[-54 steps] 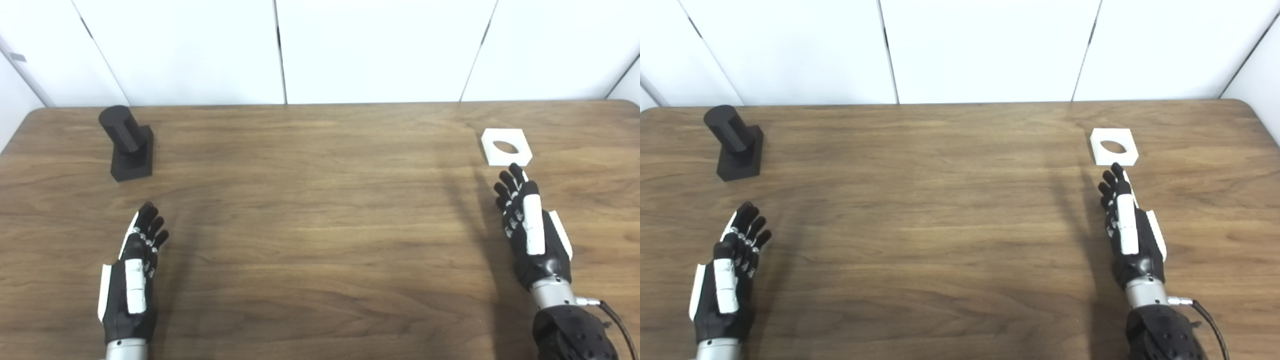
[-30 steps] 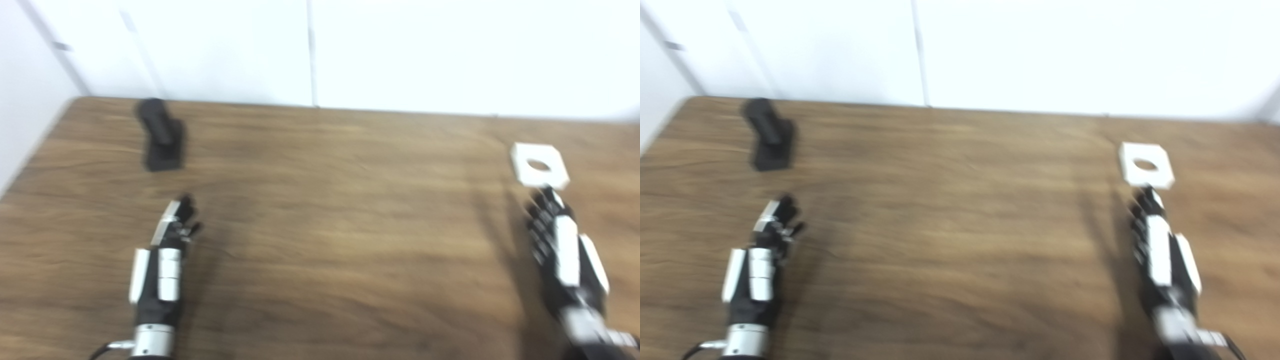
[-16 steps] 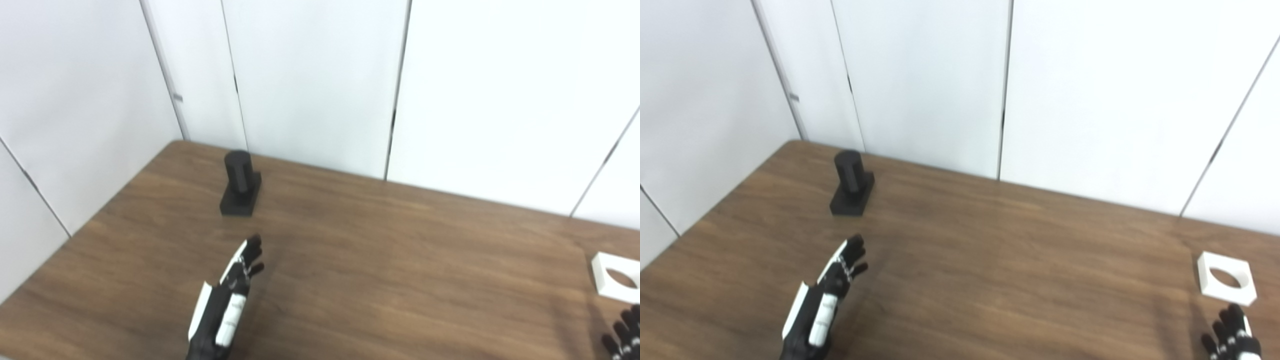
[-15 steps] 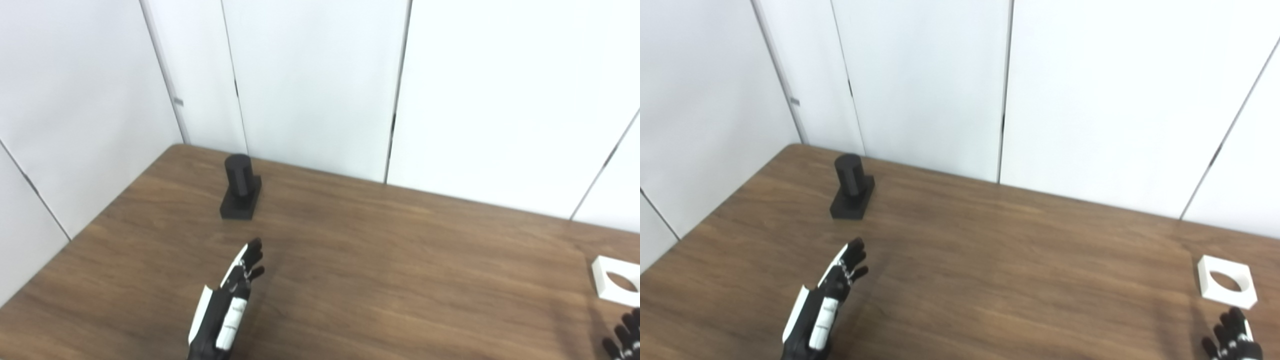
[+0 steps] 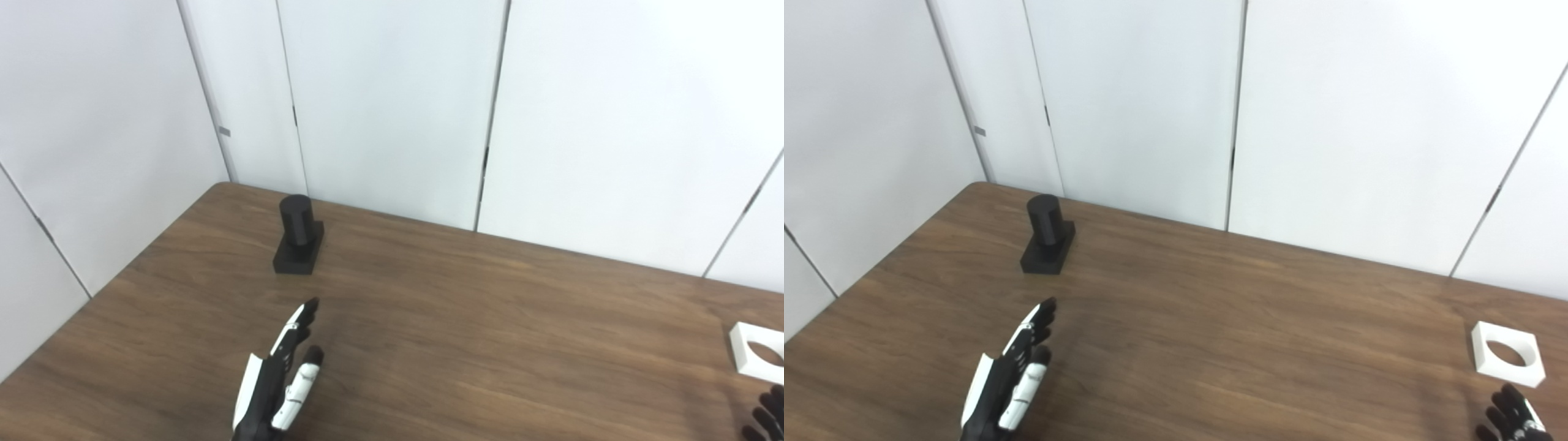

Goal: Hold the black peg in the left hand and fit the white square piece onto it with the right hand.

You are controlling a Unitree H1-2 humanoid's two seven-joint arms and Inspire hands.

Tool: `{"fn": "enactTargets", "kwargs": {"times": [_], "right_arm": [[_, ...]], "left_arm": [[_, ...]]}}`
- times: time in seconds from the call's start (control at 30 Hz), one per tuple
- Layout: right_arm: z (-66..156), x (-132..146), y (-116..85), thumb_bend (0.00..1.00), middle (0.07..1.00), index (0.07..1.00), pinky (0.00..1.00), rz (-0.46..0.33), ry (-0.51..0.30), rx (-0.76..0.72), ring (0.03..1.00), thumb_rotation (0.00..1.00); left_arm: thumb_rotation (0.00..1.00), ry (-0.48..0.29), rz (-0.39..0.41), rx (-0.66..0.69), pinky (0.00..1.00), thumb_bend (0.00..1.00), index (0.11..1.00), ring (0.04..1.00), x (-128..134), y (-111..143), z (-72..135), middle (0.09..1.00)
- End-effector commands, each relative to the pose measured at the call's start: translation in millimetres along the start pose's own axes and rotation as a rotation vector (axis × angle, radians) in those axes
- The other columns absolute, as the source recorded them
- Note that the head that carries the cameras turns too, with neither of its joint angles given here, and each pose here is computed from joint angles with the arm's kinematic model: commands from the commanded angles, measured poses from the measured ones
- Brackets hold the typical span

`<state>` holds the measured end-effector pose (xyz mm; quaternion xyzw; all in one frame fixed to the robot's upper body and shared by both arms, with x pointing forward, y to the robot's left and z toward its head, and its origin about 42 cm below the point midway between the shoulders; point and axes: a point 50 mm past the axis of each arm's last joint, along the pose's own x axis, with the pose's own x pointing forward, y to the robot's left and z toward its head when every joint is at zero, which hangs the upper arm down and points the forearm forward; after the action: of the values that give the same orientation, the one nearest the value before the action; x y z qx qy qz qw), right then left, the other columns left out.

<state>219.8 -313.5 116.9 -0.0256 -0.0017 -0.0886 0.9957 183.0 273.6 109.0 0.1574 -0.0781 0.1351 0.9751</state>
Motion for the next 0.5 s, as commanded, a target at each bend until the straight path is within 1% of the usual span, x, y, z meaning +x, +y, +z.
{"fn": "enactTargets", "kwargs": {"times": [0.0,0.03,0.07,0.1,0.13,0.17,0.23,0.3,0.37,0.43,0.47], "right_arm": [[-7.6,-15.5,-6.7,0.69,0.915,0.898,0.87,-0.008,0.028,-0.014,0.919,1.00],[-8.1,-15.2,-6.9,0.68,0.917,0.901,0.88,-0.004,0.026,-0.011,0.922,1.00],[-9.0,-14.9,-6.9,0.68,0.919,0.903,0.88,-0.003,0.026,-0.010,0.925,1.00],[-9.9,-14.6,-7.1,0.69,0.920,0.904,0.89,0.000,0.023,-0.007,0.928,1.00],[-10.4,-14.3,-7.0,0.69,0.921,0.906,0.90,0.001,0.025,-0.005,0.931,1.00],[-10.8,-14.0,-6.9,0.70,0.922,0.907,0.90,0.002,0.026,-0.005,0.933,1.00],[-11.0,-13.7,-6.6,0.73,0.925,0.910,0.90,0.002,0.027,-0.007,0.934,1.00],[-11.6,-13.7,-6.2,0.74,0.926,0.908,0.90,0.004,0.025,-0.007,0.935,1.00],[-12.5,-14.3,-5.7,0.74,0.929,0.911,0.91,0.006,0.021,-0.009,0.937,1.00],[-12.8,-15.0,-5.4,0.75,0.926,0.907,0.91,0.005,0.025,-0.017,0.933,1.00],[-12.8,-15.3,-5.1,0.76,0.928,0.909,0.92,0.004,0.026,-0.016,0.939,1.00]], "left_arm": [[0.74,0.070,0.124,0.027,0.83,0.62,0.907,0.917,-1.0,-17.1,10.9,0.929],[0.79,0.091,0.141,0.087,0.81,0.64,0.912,0.908,3.8,-11.4,15.7,0.924],[0.81,0.106,0.161,0.148,0.83,0.67,0.921,0.903,8.7,-5.6,20.1,0.921],[0.79,0.119,0.180,0.200,0.79,0.68,0.919,0.862,13.9,0.0,23.7,0.898],[0.75,0.132,0.199,0.251,0.73,0.72,0.915,0.813,20.3,5.9,26.7,0.871],[0.72,0.145,0.219,0.304,0.74,0.75,0.916,0.806,26.9,10.8,28.8,0.866],[0.69,0.177,0.240,0.380,0.77,0.79,0.913,0.827,38.9,17.5,31.5,0.876],[0.67,0.207,0.240,0.417,0.74,0.81,0.919,0.828,51.7,22.7,31.1,0.878],[0.65,0.230,0.242,0.448,0.75,0.83,0.921,0.837,63.1,26.5,27.5,0.888],[0.62,0.242,0.248,0.468,0.74,0.85,0.918,0.852,72.1,28.9,23.8,0.905],[0.61,0.240,0.256,0.483,0.72,0.86,0.919,0.848,76.9,30.3,21.9,0.905]]}}
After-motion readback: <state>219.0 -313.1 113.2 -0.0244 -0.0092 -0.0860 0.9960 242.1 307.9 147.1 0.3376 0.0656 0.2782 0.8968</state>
